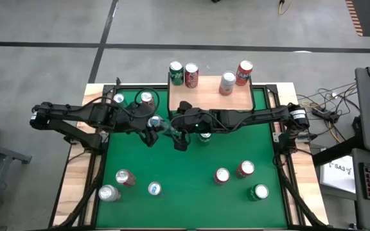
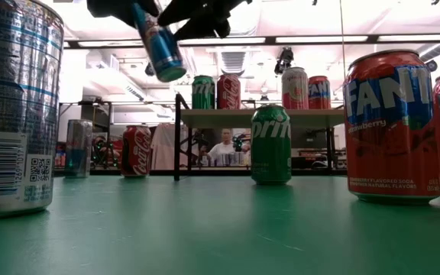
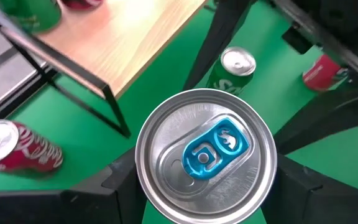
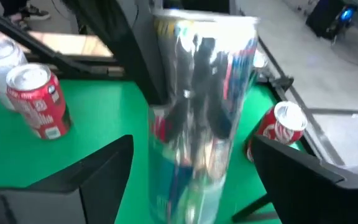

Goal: Place canned beverage on shelf
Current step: Put the middle blue soda can on the shelf

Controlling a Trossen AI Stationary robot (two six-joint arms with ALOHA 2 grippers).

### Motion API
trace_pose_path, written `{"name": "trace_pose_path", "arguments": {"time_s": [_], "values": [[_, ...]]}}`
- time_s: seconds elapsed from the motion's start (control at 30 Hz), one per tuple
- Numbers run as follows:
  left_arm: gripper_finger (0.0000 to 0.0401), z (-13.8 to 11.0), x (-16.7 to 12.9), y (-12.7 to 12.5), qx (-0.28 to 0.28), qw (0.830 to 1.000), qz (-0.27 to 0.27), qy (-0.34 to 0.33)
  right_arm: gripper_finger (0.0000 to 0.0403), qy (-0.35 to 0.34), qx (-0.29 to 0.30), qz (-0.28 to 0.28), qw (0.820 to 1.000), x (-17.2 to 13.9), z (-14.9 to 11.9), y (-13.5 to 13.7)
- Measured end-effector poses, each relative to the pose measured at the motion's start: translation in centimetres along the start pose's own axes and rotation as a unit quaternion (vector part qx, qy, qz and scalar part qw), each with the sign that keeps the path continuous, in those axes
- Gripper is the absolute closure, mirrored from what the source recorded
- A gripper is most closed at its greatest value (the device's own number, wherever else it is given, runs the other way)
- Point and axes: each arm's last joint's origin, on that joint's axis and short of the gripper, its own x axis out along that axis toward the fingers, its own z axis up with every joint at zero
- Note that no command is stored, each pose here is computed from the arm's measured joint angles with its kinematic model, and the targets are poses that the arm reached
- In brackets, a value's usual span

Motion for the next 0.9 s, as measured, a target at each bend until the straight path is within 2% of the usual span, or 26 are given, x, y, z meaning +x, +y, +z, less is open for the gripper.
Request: {"name": "trace_pose_path", "arguments": {"time_s": [0.37,0.57,0.7,0.9], "values": [[0.0182,0.4,0.0,-0.3,0.016,1.000,-0.010,-0.022,0.0113,0.001,-0.001,-0.010,1.000,1.7,-0.9,-0.3],[0.0122,0.5,0.0,-0.3,0.029,0.999,-0.010,-0.026,0.0187,0.007,-0.002,-0.012,1.000,1.8,-1.0,-0.4],[0.0099,0.6,-0.2,-0.3,0.056,0.998,-0.010,-0.032,0.0189,0.025,-0.010,-0.010,1.000,1.4,-1.2,-0.5],[0.0101,1.5,-1.6,0.0,0.106,0.991,-0.015,-0.078,0.0189,0.058,0.003,-0.019,0.998,-0.6,-0.9,-1.7]]}}
